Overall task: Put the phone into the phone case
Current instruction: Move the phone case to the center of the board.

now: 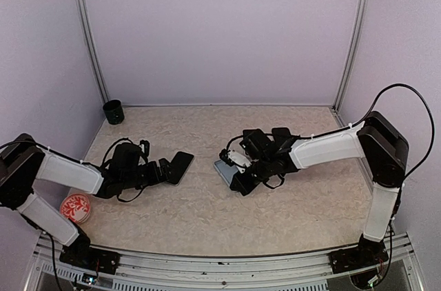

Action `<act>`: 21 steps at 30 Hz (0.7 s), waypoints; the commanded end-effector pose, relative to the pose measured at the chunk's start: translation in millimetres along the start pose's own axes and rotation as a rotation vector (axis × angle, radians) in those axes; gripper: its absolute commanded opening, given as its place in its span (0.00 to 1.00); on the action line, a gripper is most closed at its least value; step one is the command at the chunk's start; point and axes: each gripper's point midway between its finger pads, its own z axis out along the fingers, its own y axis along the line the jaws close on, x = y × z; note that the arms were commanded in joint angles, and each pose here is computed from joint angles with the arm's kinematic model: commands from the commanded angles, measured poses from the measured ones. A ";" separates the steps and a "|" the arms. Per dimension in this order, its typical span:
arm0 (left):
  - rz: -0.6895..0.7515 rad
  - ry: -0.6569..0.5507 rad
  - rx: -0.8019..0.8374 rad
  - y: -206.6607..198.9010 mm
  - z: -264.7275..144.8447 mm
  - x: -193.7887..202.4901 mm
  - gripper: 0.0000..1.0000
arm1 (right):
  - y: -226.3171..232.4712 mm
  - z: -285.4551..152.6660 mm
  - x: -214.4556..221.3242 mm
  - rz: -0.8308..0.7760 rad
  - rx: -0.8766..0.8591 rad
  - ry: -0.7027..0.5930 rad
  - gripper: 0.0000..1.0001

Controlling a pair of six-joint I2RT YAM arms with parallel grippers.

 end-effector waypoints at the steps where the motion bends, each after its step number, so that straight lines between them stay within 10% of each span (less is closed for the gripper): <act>1: -0.004 -0.004 0.027 -6.6 3.8 -5.5 0.99 | 17.0 -3.5 13.5 -0.122 -0.016 0.044 0.00; 12: -0.007 -0.013 0.014 -7.6 11.9 -13.3 0.99 | -3.1 -12.9 34.8 -0.197 0.158 0.146 0.00; 21: -0.015 -0.007 0.008 -5.2 22.4 -13.1 0.99 | 10.1 -33.1 3.9 -0.123 0.127 0.046 0.35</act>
